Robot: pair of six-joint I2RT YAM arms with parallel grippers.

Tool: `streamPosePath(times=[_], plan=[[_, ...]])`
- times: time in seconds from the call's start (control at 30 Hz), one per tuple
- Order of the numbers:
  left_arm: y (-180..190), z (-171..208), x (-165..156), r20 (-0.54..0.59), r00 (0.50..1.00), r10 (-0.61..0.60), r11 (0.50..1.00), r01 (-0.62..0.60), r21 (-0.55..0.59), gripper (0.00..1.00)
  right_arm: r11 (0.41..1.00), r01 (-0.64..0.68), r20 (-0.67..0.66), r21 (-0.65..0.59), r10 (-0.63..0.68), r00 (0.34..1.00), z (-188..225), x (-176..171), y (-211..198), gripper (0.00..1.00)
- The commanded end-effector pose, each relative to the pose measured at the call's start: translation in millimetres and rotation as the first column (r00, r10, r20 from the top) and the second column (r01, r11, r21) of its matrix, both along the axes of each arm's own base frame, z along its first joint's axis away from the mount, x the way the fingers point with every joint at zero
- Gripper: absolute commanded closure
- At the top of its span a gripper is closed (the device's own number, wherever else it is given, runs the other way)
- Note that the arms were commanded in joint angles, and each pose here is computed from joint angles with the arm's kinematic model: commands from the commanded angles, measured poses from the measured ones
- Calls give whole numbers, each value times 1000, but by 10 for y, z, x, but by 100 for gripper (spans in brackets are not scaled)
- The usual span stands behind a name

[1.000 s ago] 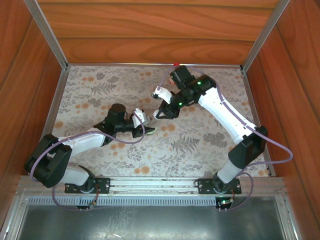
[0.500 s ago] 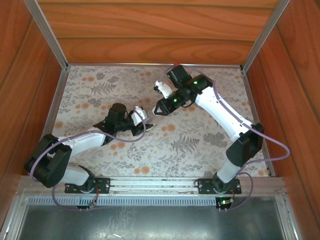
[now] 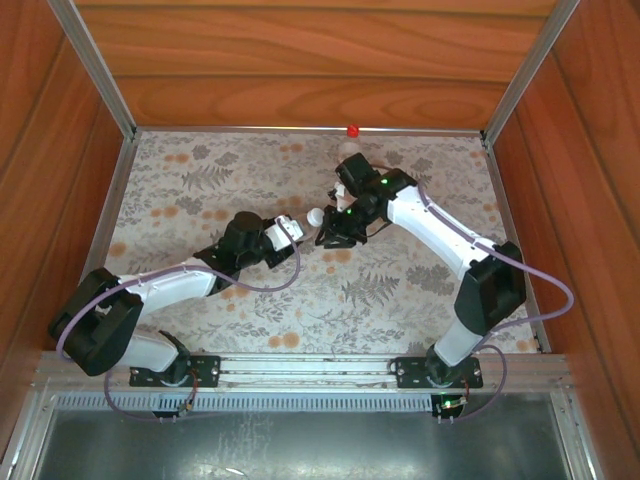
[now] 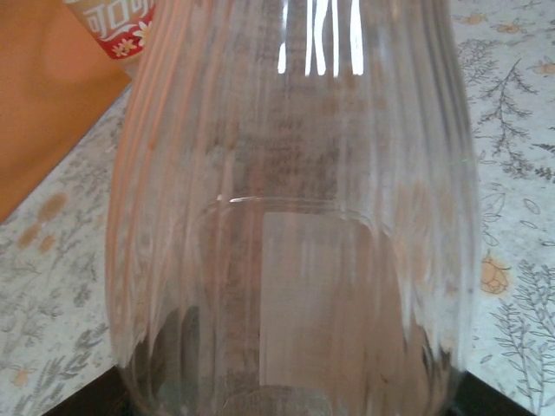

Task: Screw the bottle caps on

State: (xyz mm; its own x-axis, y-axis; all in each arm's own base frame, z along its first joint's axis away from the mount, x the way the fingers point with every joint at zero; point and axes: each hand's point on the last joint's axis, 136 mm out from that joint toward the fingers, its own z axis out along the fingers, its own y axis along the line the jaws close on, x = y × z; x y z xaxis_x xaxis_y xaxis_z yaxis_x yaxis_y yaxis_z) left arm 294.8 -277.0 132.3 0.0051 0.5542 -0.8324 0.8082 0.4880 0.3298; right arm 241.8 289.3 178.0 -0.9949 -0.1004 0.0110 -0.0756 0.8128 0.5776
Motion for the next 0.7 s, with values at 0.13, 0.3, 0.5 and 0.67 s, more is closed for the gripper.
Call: streamPosePath(times=[0.13, 0.3, 0.5, 0.67], plan=[[-98, 264, -39, -118, 986, -120, 973, 93, -213, 50, 985, -110, 407, 136, 45, 912, 736, 273, -108, 44], [-196, 372, -146, -153, 963, -220, 944, 171, -282, 50, 969, -87, 558, 230, -59, 827, 1113, 486, -228, 47], [-329, 587, -254, -198, 923, -330, 893, 238, -381, 50, 920, -126, 533, 372, -100, 840, 1249, 618, -6, 62], [-338, 655, -216, -197, 928, -315, 889, 216, -404, 50, 879, -163, 483, 449, -85, 872, 1248, 607, 148, 76]])
